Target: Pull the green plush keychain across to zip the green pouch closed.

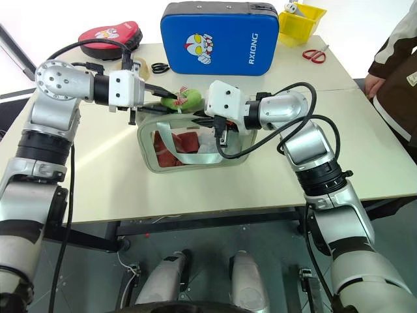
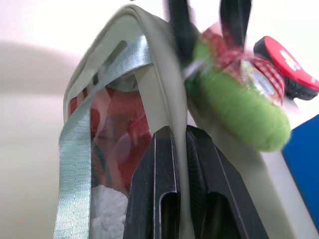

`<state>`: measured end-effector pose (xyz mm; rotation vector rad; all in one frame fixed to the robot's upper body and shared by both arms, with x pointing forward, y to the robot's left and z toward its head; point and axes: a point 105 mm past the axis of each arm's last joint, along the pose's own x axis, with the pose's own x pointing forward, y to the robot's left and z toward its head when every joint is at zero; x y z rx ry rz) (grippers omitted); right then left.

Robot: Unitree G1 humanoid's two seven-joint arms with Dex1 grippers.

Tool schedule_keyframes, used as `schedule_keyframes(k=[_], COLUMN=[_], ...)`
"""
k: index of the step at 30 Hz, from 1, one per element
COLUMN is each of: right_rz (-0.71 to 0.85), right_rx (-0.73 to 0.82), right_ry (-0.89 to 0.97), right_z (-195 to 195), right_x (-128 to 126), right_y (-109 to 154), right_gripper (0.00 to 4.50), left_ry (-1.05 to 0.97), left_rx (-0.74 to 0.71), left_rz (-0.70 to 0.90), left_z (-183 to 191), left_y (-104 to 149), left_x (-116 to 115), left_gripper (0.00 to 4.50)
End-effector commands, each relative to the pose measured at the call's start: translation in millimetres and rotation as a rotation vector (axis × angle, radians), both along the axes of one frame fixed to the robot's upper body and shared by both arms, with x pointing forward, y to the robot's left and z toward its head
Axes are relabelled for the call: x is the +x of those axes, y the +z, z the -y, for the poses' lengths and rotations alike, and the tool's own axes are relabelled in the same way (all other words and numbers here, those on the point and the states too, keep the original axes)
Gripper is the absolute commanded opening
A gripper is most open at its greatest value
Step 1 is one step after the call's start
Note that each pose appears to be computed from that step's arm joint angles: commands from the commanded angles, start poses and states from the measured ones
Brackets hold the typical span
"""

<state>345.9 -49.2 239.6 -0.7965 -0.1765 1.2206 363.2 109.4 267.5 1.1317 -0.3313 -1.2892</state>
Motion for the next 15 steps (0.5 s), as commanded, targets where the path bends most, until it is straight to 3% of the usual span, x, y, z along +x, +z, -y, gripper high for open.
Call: schedule_keyframes(k=[1, 4, 9, 15], right_rz=[0.061, 0.060, 0.061, 0.062], right_rx=[0.031, 0.030, 0.025, 0.024], right_ry=[-0.017, -0.018, -0.017, -0.008], right_z=[3.0, 3.6, 4.0, 3.2], right_x=[0.9, 1.2, 2.0, 2.2], right_y=[17.2, 16.8, 15.9, 15.5], right_gripper=[0.00, 0.00, 0.00, 0.00], left_ry=[-0.009, 0.016, 0.053, 0.084], left_rx=[0.004, 0.003, 0.012, 0.088], left_rz=[0.071, 0.117, 0.182, 0.166], left_z=[0.1, -2.9, -12.6, -28.0], left_y=[11.5, 19.6, 41.5, 48.6], left_x=[-1.3, 2.9, 5.0, -1.5], left_gripper=[3.15, 4.44, 4.44, 4.44])
